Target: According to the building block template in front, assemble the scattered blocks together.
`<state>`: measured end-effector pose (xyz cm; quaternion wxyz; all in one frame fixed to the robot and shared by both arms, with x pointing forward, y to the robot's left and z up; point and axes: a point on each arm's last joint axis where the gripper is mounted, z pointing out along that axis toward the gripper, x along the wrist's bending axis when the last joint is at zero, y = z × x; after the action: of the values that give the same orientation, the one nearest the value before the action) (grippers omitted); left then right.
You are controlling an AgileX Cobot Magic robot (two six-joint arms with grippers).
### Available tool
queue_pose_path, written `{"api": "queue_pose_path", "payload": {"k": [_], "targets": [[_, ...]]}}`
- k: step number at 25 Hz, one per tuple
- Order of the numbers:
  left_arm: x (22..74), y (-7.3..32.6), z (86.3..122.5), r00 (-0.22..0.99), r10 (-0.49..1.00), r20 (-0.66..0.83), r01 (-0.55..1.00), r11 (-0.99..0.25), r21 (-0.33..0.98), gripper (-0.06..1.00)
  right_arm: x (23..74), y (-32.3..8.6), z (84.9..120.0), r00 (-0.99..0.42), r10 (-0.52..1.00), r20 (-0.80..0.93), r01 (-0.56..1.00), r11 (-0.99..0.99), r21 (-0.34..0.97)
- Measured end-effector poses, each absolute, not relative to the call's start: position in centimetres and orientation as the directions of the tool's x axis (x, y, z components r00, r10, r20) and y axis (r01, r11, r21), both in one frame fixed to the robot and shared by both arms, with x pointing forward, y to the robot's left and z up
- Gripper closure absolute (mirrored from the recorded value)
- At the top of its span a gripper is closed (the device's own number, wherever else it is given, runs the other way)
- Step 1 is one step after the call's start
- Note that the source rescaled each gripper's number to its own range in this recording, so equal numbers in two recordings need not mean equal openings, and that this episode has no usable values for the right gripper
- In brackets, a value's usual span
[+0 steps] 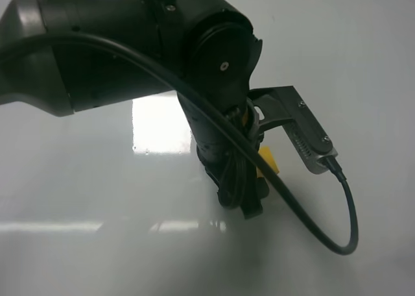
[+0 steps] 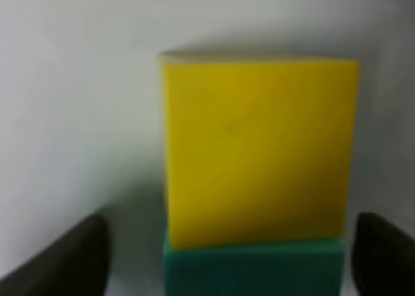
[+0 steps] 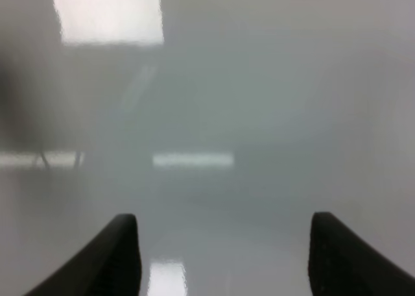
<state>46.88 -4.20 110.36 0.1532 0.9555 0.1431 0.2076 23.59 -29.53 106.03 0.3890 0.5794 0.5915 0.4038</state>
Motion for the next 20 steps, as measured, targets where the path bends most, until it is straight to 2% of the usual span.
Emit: {"api": "queue_pose_path", "payload": {"k": [2, 5, 20], "targets": [[46.84, -4.21, 110.36, 0.873, 0.335, 0.354, 0.208, -0.913, 0.35, -0.03, 23.59, -29.53, 106.03, -0.026, 1.0, 0.008, 0.371, 0.002, 0.929], [46.58, -4.33, 110.36, 0.873, 0.327, 0.361, 0.202, -0.917, 0.343, -0.05, 23.59, -29.53, 106.03, -0.026, 1.0, 0.008, 0.371, 0.002, 0.929], [46.18, -4.59, 110.38, 0.869, 0.329, 0.369, 0.201, -0.917, 0.344, 0.14, 23.59, -29.53, 106.03, -0.026, 1.0, 0.008, 0.371, 0.002, 0.929]]}}
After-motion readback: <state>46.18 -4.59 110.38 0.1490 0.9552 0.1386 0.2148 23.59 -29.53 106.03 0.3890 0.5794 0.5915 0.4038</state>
